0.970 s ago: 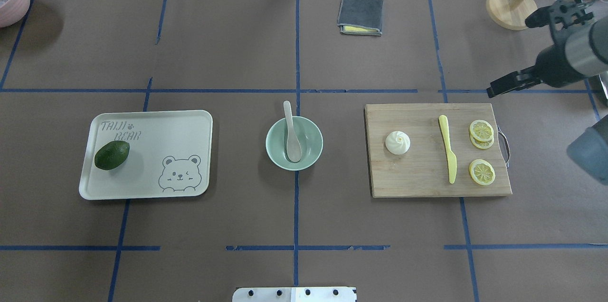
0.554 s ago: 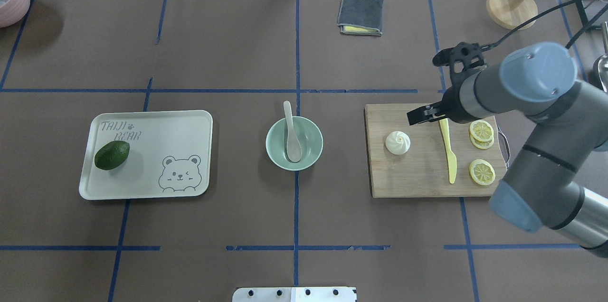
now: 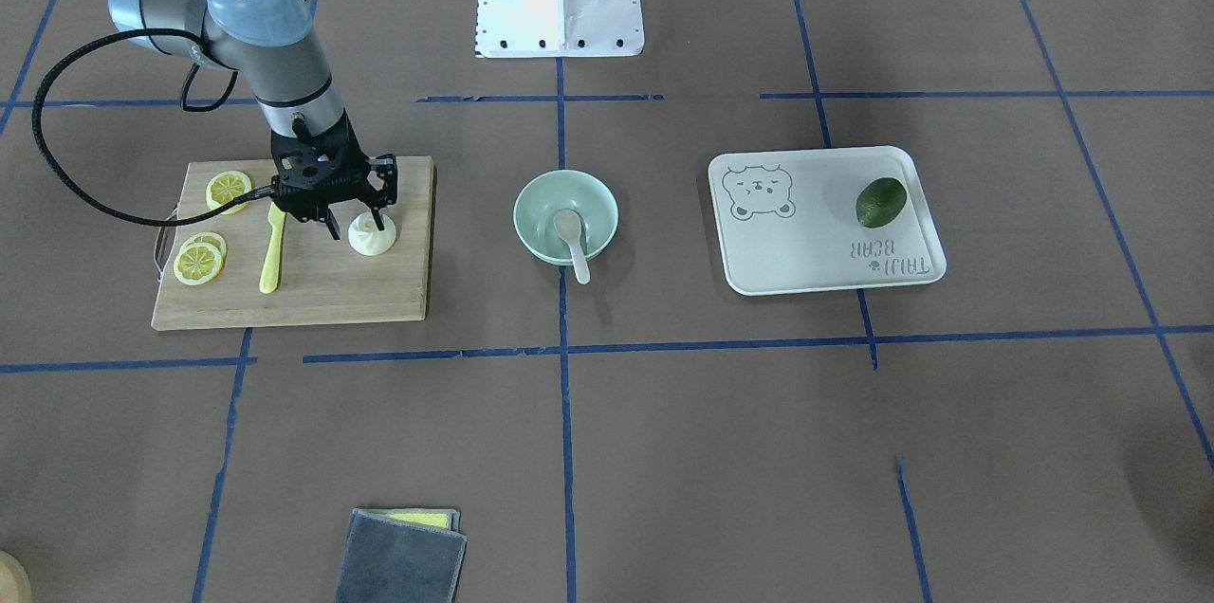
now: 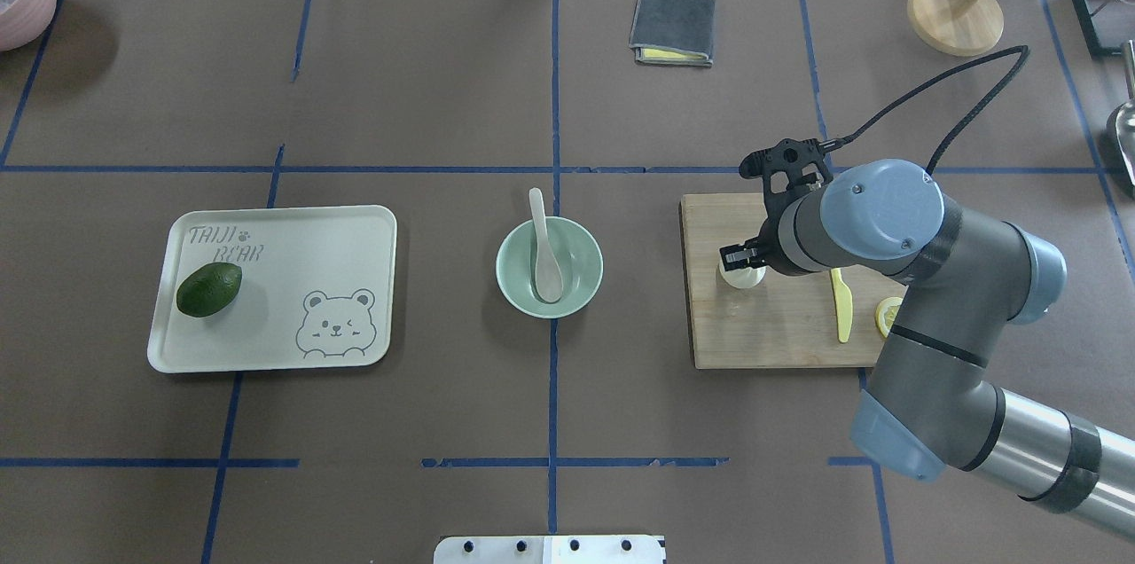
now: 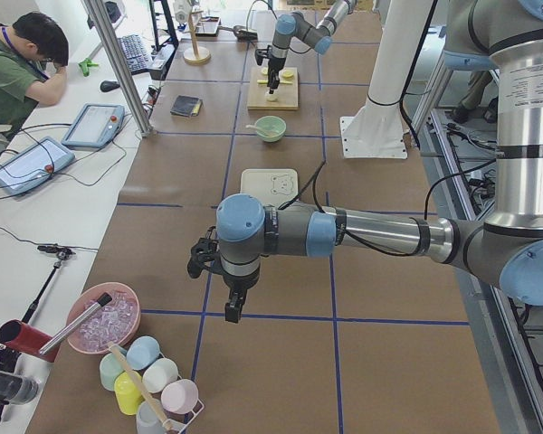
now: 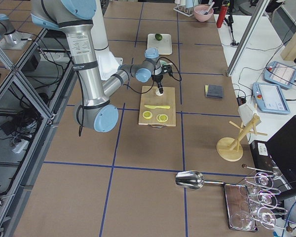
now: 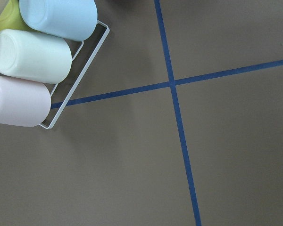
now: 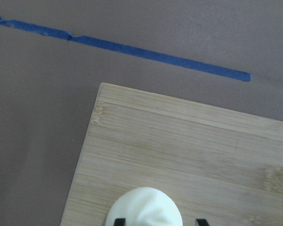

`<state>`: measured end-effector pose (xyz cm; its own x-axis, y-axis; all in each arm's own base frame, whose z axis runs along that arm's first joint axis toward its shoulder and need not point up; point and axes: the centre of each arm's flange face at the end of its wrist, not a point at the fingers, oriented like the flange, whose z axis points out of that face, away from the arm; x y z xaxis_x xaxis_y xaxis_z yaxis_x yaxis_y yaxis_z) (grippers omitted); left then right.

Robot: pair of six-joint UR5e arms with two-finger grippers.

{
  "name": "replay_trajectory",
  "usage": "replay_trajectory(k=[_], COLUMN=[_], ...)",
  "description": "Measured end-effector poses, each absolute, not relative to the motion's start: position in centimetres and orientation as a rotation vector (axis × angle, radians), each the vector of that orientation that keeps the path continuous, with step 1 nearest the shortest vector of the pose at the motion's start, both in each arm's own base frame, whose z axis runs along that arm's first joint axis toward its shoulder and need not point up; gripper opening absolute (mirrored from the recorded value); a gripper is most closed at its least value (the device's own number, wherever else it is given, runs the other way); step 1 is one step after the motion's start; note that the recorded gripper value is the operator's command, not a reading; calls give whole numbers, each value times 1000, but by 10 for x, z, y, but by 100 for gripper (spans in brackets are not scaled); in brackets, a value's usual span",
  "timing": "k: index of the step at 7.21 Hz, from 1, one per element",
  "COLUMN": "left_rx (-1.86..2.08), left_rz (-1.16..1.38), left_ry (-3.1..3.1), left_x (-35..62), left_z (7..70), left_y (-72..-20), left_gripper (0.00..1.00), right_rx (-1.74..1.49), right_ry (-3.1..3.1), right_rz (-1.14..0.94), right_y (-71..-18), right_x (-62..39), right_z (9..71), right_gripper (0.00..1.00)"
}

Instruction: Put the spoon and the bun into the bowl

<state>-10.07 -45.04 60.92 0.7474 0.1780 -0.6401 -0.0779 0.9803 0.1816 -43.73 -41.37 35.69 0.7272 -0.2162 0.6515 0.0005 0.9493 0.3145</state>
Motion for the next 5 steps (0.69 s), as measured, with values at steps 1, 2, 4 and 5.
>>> replay_trajectory(k=[1,2,4,5], left_rx=[147,148,152,154], left_rz=[141,141,142,143], left_ry=[714,713,713,713], left_x=[-101,-101,-101,-101], left_z=[609,609,607,607], left_y=[-451,-451,-451,-452], left_gripper=[100,100,100,100], right_rx=[300,299,305,297], right_ry=[-746,-748,-762,-758], right_rz=[-126,-130,-134,-126], right_y=[-412,-411,-411,-415], right_x=[-440,-443,-449,-457], right_z=[356,354,339,316], right_gripper=[0,0,0,0])
